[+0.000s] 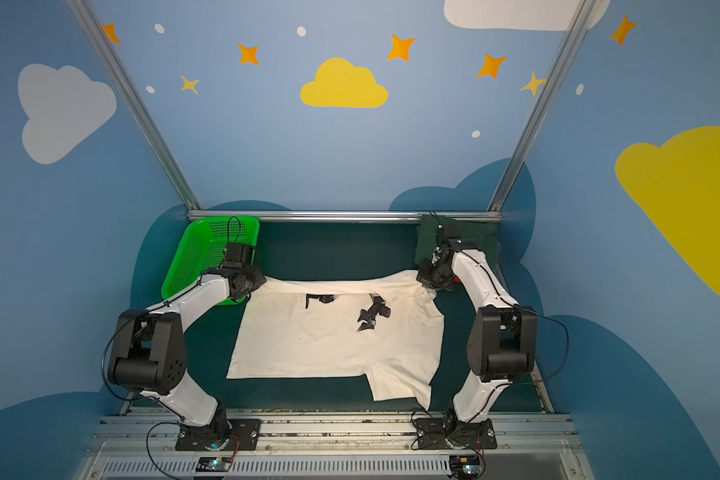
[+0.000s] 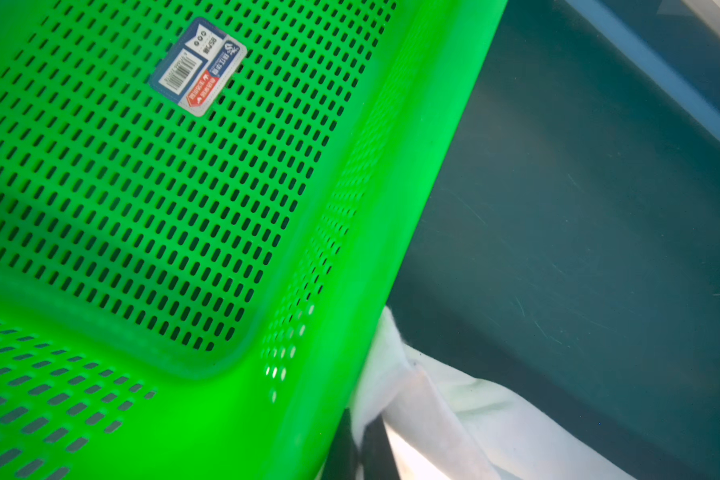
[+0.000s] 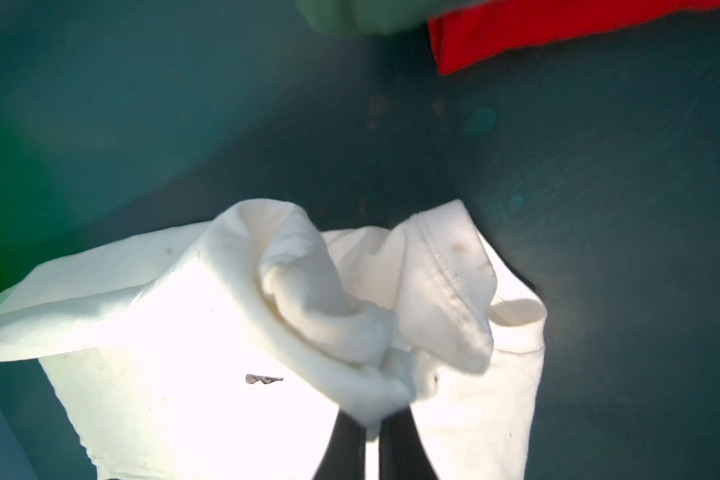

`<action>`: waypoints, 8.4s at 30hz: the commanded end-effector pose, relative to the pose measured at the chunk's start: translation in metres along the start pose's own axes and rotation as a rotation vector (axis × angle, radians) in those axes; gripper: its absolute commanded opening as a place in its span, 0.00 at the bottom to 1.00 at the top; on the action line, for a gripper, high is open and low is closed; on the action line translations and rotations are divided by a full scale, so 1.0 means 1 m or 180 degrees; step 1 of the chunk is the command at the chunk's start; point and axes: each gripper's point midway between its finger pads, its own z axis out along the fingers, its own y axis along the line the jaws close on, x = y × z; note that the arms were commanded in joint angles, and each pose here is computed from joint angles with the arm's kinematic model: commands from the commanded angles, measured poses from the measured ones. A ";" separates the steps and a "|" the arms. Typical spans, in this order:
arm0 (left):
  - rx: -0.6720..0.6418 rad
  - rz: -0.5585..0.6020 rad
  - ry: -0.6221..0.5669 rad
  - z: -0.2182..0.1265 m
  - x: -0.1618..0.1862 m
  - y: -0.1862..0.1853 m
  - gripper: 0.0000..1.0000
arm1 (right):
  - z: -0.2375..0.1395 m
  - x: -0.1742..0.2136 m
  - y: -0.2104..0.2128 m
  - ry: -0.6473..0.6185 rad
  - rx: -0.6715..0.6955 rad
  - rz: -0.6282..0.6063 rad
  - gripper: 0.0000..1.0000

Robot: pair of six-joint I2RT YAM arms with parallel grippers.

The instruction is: Fold and stack the t-shirts

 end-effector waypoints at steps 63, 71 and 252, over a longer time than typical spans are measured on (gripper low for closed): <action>-0.0126 -0.0194 0.0031 0.061 -0.028 -0.064 0.62 | 0.014 -0.005 0.013 0.0045 -0.0475 0.0096 0.00; -0.0220 -0.0264 0.0111 0.082 -0.041 -0.066 0.61 | 0.019 -0.003 0.013 0.0081 -0.0497 0.0106 0.00; -0.0117 0.0016 0.0073 0.003 0.045 -0.012 0.50 | 0.008 0.056 -0.017 0.0039 -0.0031 0.0191 0.00</action>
